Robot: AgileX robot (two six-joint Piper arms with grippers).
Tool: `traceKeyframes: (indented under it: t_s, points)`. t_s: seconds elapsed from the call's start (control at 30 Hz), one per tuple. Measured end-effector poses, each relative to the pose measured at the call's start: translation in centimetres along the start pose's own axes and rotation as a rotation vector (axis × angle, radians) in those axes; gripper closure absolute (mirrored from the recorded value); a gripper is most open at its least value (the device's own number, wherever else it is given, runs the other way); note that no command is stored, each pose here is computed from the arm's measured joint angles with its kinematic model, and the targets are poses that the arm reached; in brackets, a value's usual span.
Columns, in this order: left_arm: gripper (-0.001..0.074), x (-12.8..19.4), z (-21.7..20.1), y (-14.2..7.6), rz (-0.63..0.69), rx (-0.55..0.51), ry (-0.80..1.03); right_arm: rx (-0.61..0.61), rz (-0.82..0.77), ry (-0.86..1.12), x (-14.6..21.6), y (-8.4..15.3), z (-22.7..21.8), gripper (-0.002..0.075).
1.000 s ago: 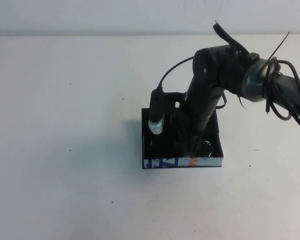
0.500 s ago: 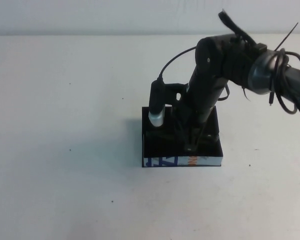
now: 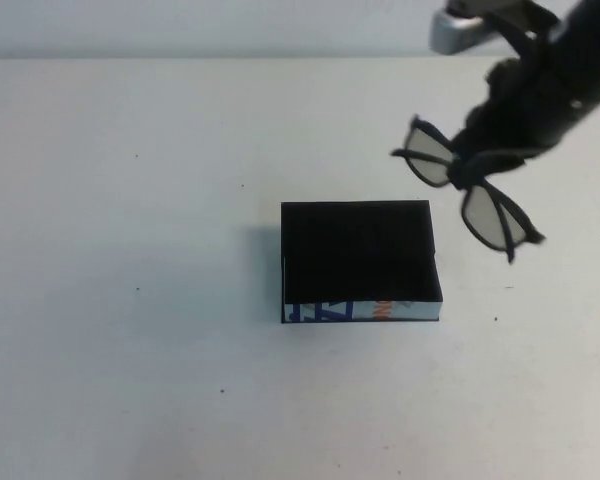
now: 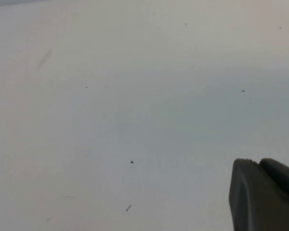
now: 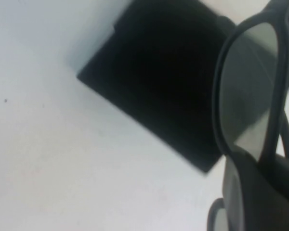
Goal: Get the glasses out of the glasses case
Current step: Place the glasses on the table
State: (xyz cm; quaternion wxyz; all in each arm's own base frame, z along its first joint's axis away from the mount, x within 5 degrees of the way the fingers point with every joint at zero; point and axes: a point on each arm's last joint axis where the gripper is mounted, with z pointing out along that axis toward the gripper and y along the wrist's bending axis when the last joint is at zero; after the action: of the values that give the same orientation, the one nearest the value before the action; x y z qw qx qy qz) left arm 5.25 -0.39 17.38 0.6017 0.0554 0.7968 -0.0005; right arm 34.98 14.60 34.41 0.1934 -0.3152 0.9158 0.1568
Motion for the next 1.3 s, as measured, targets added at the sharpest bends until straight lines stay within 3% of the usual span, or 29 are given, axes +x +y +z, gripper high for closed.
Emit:
traceKeyframes:
  t_s: [0.17, 0.4, 0.6, 1.03, 1.3]
  points:
    - [0.0739, 0.0, 0.0, 0.0, 0.0, 0.0, 0.0, -0.048, 0.307, 0.129, 7.5, -3.1, 1.6, 0.0713]
    - [0.0739, 0.0, 0.0, 0.0, 0.0, 0.0, 0.0, 0.088, 0.544, 0.095, 13.5, -5.0, 4.5, 0.0713]
    - [0.0739, 0.0, 0.0, 0.0, 0.0, 0.0, 0.0, 0.166, 0.595, 0.026, 14.3, -6.0, 6.0, 0.0713]
    - [0.0739, 0.0, 0.0, 0.0, 0.0, 0.0, 0.0, 0.201, 0.612, 0.02, 14.5, -7.8, 9.2, 0.0676]
    - [0.0739, 0.0, 0.0, 0.0, 0.0, 0.0, 0.0, 0.201, 0.597, 0.017, 14.4, -7.7, 9.1, 0.0471]
